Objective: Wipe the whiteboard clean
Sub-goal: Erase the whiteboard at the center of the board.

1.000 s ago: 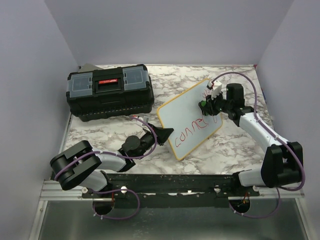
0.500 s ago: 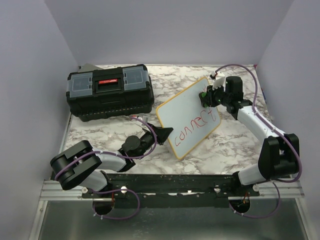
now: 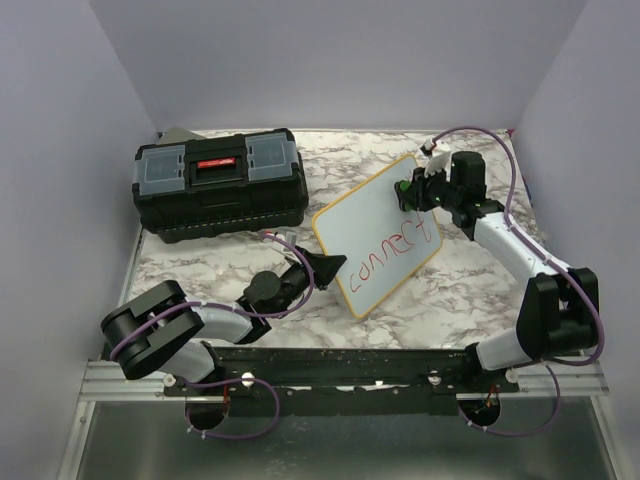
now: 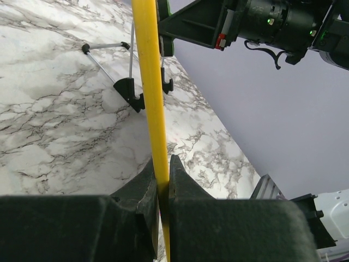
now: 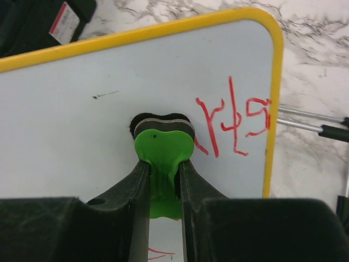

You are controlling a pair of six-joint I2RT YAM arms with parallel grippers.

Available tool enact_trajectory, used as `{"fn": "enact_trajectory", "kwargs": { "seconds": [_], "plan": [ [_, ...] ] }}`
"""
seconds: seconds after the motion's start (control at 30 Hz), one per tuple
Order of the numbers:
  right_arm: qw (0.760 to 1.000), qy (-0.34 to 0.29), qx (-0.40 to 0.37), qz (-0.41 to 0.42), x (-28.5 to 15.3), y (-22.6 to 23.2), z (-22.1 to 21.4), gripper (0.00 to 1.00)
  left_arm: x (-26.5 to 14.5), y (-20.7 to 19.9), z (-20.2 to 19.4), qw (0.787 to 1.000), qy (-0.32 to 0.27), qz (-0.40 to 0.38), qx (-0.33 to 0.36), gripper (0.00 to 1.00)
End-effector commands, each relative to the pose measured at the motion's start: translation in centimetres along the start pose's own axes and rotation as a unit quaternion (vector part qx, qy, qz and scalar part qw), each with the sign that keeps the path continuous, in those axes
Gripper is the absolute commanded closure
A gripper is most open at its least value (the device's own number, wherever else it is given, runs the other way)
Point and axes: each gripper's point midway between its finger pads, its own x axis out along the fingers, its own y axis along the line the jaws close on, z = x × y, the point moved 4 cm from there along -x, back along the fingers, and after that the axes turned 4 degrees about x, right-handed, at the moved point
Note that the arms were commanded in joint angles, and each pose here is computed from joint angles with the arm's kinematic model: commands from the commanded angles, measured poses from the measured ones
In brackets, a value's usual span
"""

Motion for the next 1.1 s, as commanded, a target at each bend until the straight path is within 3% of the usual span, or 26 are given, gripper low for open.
{"fn": "enact_trajectory", "kwargs": {
  "seconds": [0.0, 0.17, 0.27, 0.37, 0.53, 0.67, 0.87, 0.93, 1.07],
  "plan": [
    [0.996, 0.037, -0.006, -0.083, -0.4, -2.2, -2.8, 0.99, -0.6, -2.7, -0.4, 0.996, 0.022, -0.08, 0.021, 1.0],
    [0.988, 0.091, -0.088, 0.092, -2.1, 1.9, -5.5, 0.99, -0.7, -2.7, -0.4, 0.996, 0.022, -0.08, 0.023, 1.0],
    [0.979, 0.092, -0.091, 0.156, -2.6, 3.6, -5.7, 0.99, -0.6, -2.7, -0.3, 0.996, 0.019, -0.081, 0.021, 1.0],
    [0.988, 0.068, -0.069, 0.123, -2.2, 3.1, -4.2, 0.99, -0.6, -2.9, -0.3, 0.996, 0.02, -0.084, 0.018, 1.0],
    [0.998, 0.011, -0.055, -0.02, -1.8, -0.3, -1.2, 0.99, -0.9, -2.7, -0.2, 0.996, 0.019, -0.079, 0.022, 1.0],
    [0.998, 0.032, -0.063, -0.004, -1.9, -0.1, -2.3, 0.99, -0.9, -2.7, -0.2, 0.996, 0.018, -0.08, 0.024, 1.0],
    [0.976, 0.113, -0.089, 0.162, -2.9, 3.5, -7.0, 0.99, -1.0, -2.8, -0.4, 0.996, 0.02, -0.087, 0.02, 1.0],
    [0.98, 0.101, -0.08, 0.154, -2.6, 3.4, -6.4, 0.99, -1.0, -2.8, -0.4, 0.996, 0.02, -0.087, 0.02, 1.0],
    [0.995, 0.039, -0.08, 0.04, -1.8, 0.8, -2.6, 0.99, -0.9, -2.8, -0.4, 0.996, 0.02, -0.087, 0.02, 1.0]
  ]
}}
